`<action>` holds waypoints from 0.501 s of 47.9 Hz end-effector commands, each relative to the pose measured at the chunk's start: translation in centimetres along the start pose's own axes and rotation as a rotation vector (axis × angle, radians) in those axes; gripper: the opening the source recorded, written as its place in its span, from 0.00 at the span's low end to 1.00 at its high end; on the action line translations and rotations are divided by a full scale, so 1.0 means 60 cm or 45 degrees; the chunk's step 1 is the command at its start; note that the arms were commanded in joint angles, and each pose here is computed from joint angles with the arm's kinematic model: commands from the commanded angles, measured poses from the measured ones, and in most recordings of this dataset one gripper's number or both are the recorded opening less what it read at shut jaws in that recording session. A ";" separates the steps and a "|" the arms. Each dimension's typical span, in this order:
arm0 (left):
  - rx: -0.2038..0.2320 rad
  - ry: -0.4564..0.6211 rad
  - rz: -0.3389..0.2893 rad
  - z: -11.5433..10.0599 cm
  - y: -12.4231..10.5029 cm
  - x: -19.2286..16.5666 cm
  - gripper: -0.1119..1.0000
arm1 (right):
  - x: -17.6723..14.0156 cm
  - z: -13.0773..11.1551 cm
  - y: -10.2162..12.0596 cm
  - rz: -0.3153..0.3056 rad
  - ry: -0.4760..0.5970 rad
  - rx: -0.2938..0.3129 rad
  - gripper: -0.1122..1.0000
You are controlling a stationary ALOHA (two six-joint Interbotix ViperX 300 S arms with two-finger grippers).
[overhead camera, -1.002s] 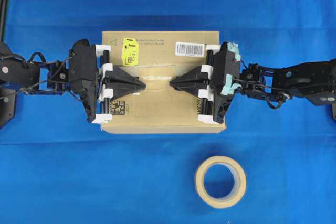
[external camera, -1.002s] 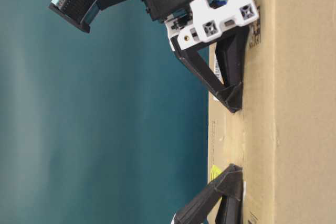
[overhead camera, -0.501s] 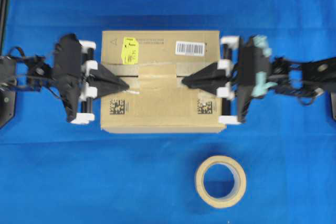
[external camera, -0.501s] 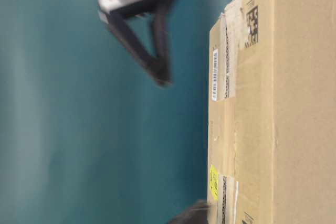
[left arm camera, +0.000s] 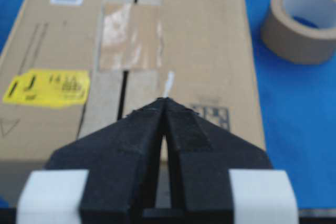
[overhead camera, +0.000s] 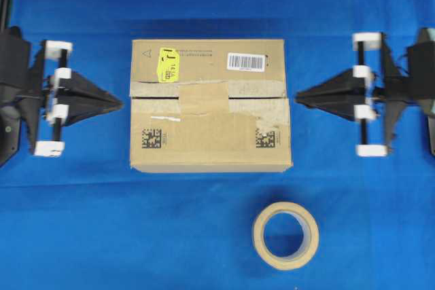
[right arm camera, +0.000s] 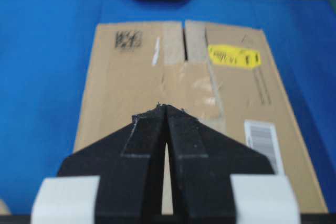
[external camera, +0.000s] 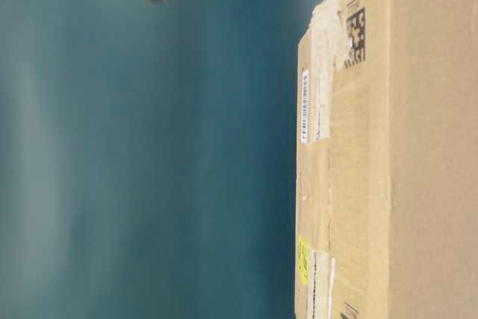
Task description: Apply tape along the seams of the closed cardboard box to seal it securely.
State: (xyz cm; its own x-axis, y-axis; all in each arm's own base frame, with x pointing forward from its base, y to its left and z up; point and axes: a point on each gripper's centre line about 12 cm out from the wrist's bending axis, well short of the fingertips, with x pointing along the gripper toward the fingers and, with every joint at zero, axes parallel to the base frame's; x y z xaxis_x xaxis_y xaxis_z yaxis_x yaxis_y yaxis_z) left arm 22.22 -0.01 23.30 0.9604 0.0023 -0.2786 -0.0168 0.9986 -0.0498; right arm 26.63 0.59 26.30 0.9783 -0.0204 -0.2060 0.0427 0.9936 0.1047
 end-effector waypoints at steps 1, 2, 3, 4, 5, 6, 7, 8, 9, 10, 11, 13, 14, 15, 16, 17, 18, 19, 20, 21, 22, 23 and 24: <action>0.004 -0.025 0.000 0.004 0.001 -0.020 0.10 | -0.018 0.007 -0.002 0.005 -0.019 0.002 0.09; 0.002 -0.029 0.000 0.003 0.001 -0.024 0.10 | -0.021 0.004 -0.002 0.007 -0.013 0.002 0.09; 0.002 -0.029 -0.001 0.001 0.001 -0.028 0.10 | -0.025 0.002 -0.002 0.008 -0.012 0.002 0.09; 0.002 -0.035 -0.001 0.000 0.001 -0.032 0.10 | -0.029 -0.001 -0.003 0.008 -0.010 0.002 0.09; 0.002 -0.037 -0.002 -0.002 0.001 -0.036 0.10 | -0.032 -0.005 -0.005 0.006 -0.008 0.003 0.09; 0.002 -0.041 -0.002 -0.003 0.001 -0.040 0.10 | -0.037 -0.011 -0.006 0.004 -0.003 0.003 0.09; 0.002 -0.045 -0.003 -0.005 0.001 -0.044 0.10 | -0.040 -0.014 -0.007 0.002 -0.001 0.007 0.09; 0.002 -0.045 -0.003 -0.008 0.001 -0.047 0.10 | -0.043 -0.016 -0.009 -0.001 -0.003 0.008 0.09; 0.002 -0.051 -0.004 -0.008 0.001 -0.050 0.10 | -0.046 -0.020 -0.010 -0.002 -0.001 0.008 0.09; 0.004 -0.049 -0.004 -0.011 0.001 -0.054 0.10 | -0.048 -0.024 -0.011 -0.005 0.001 0.008 0.09; 0.002 -0.051 -0.004 -0.013 0.001 -0.058 0.10 | -0.050 -0.028 -0.012 -0.007 0.006 0.010 0.09; 0.002 -0.047 -0.005 -0.019 0.001 -0.064 0.10 | -0.055 -0.036 -0.015 -0.014 0.013 0.019 0.09; 0.002 -0.045 -0.005 -0.021 0.001 -0.066 0.10 | -0.057 -0.040 -0.016 -0.016 0.019 0.021 0.10; 0.002 -0.045 -0.005 -0.023 0.001 -0.068 0.10 | -0.059 -0.043 -0.017 -0.019 0.021 0.021 0.09; 0.004 -0.037 -0.005 -0.027 0.002 -0.070 0.10 | -0.061 -0.046 -0.018 -0.021 0.022 0.021 0.09; 0.004 -0.033 -0.006 -0.030 0.002 -0.072 0.10 | -0.063 -0.051 -0.019 -0.021 0.032 0.021 0.09; 0.002 -0.031 -0.006 -0.032 0.002 -0.074 0.10 | -0.064 -0.055 -0.020 -0.023 0.039 0.023 0.09; 0.002 -0.025 -0.006 -0.036 0.002 -0.075 0.10 | -0.065 -0.058 -0.020 -0.024 0.043 0.023 0.09; 0.004 -0.023 -0.004 -0.038 0.002 -0.076 0.10 | -0.066 -0.060 -0.020 -0.023 0.045 0.021 0.09; 0.004 -0.017 -0.006 -0.041 0.002 -0.077 0.10 | -0.067 -0.063 -0.021 -0.024 0.053 0.023 0.09; 0.002 -0.012 -0.006 -0.046 0.002 -0.079 0.10 | -0.068 -0.066 -0.021 -0.024 0.059 0.021 0.09; 0.001 -0.008 -0.006 -0.048 0.002 -0.080 0.10 | -0.068 -0.070 -0.021 -0.024 0.066 0.022 0.09; 0.001 -0.004 -0.006 -0.050 0.003 -0.080 0.10 | -0.068 -0.074 -0.022 -0.025 0.078 0.022 0.09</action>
State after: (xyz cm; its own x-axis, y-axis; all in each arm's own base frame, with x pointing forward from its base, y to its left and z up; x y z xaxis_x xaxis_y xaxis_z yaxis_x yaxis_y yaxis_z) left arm 16.84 -0.05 21.63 0.9600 -0.0033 -0.2800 -0.0113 0.9987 -0.0505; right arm 21.69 -0.06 22.68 0.9632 -0.0292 -0.2671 0.0612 0.9918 0.1123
